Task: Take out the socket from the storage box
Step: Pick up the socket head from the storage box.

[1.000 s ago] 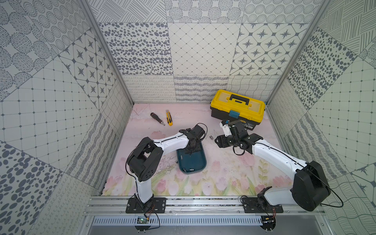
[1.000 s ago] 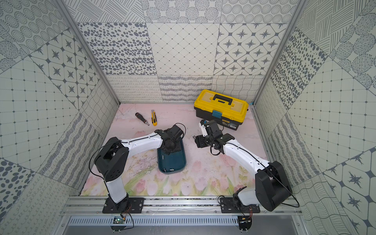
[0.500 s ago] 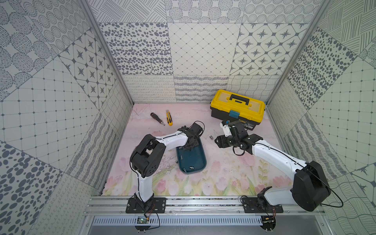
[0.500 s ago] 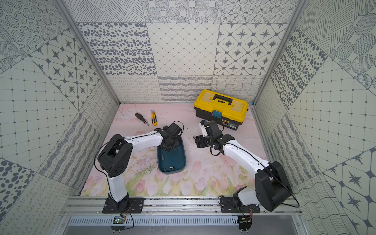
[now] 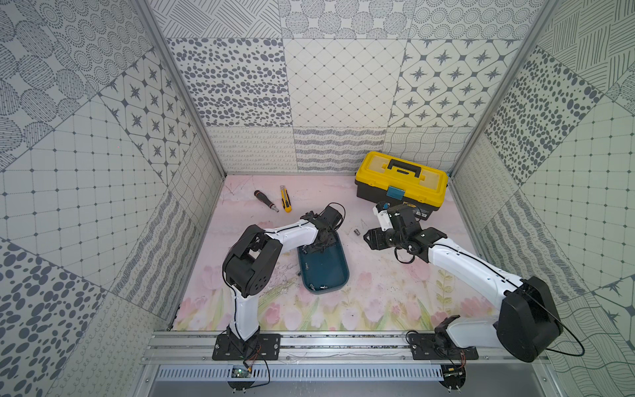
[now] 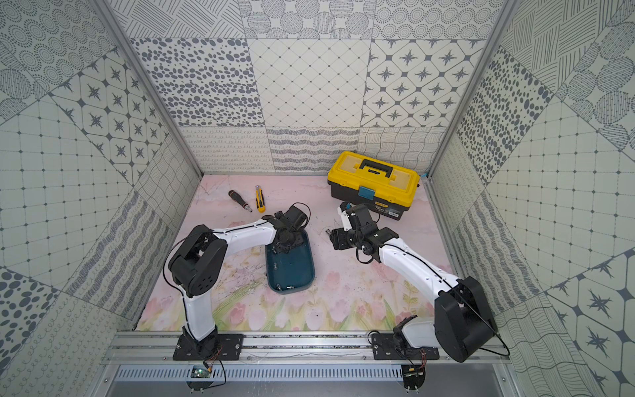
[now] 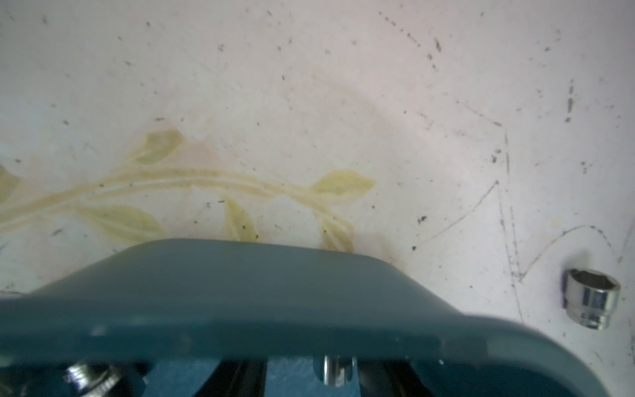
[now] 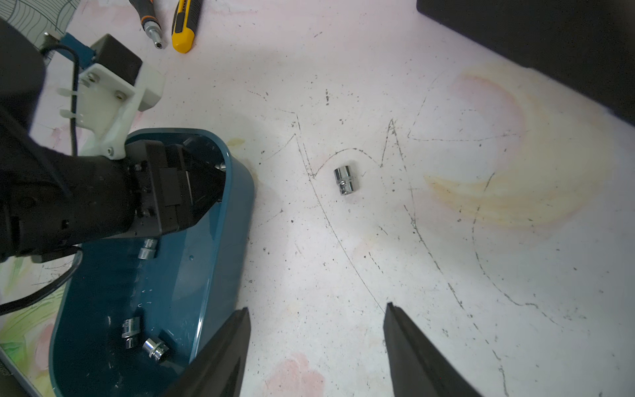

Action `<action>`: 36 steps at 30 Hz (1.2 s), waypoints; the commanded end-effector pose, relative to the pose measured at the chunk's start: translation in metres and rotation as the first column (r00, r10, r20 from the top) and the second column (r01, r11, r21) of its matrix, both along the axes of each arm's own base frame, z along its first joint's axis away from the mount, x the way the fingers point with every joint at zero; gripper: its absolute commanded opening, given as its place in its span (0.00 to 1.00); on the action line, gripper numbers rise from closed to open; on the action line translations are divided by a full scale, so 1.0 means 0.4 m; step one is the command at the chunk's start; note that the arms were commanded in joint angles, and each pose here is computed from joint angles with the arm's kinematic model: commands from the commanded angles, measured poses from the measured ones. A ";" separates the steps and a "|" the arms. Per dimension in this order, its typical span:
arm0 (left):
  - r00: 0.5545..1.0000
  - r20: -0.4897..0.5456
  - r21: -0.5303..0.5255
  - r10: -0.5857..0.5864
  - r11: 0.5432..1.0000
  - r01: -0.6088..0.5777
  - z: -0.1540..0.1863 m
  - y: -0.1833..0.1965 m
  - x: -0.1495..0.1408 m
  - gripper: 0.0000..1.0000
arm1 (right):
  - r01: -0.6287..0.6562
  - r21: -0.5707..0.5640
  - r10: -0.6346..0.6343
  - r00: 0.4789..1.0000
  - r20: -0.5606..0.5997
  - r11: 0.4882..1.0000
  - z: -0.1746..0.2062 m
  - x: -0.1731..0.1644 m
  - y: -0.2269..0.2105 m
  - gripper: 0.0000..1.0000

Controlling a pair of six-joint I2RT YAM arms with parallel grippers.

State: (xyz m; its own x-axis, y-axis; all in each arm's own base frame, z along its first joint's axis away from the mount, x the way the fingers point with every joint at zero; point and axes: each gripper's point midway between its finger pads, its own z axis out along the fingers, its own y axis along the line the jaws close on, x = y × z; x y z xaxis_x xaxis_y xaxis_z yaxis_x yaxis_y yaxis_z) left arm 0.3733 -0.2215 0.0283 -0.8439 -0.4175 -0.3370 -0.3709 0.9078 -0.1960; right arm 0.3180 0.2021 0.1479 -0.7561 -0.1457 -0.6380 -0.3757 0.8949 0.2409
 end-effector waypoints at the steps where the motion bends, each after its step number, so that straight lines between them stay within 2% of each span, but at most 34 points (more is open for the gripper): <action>1: 1.000 -0.017 0.012 0.024 1.000 -0.023 -0.014 0.013 -0.002 0.40 | 0.007 0.013 -0.008 0.998 0.061 1.000 0.034 0.014 -0.006 0.67; 8: 1.000 -0.017 0.013 0.010 1.000 -0.009 -0.010 0.013 -0.013 0.28 | 0.007 0.017 -0.008 0.998 0.061 1.000 0.035 0.015 -0.006 0.67; 11: 1.000 -0.017 0.016 0.000 1.000 0.000 -0.008 0.012 -0.022 0.28 | 0.008 0.016 -0.009 0.998 0.060 1.000 0.033 0.016 -0.007 0.68; 19: 1.000 -0.019 -0.006 -0.024 1.000 0.024 0.009 -0.007 -0.046 0.38 | 0.008 0.024 -0.010 0.998 0.061 1.000 0.035 0.017 -0.006 0.68; 23: 0.999 -0.024 -0.019 -0.028 0.999 0.028 0.010 -0.015 -0.046 0.40 | 0.009 0.030 -0.010 0.998 0.059 1.000 0.034 0.016 -0.005 0.68; 32: 0.999 -0.038 0.004 -0.035 0.999 0.035 -0.017 -0.012 -0.044 0.40 | 0.013 0.030 -0.015 0.998 0.056 0.999 0.024 0.012 -0.010 0.68; 36: 0.998 -0.046 0.005 -0.040 0.999 0.040 -0.027 -0.013 -0.047 0.35 | 0.015 0.030 -0.016 0.998 0.057 0.999 0.025 0.011 -0.012 0.68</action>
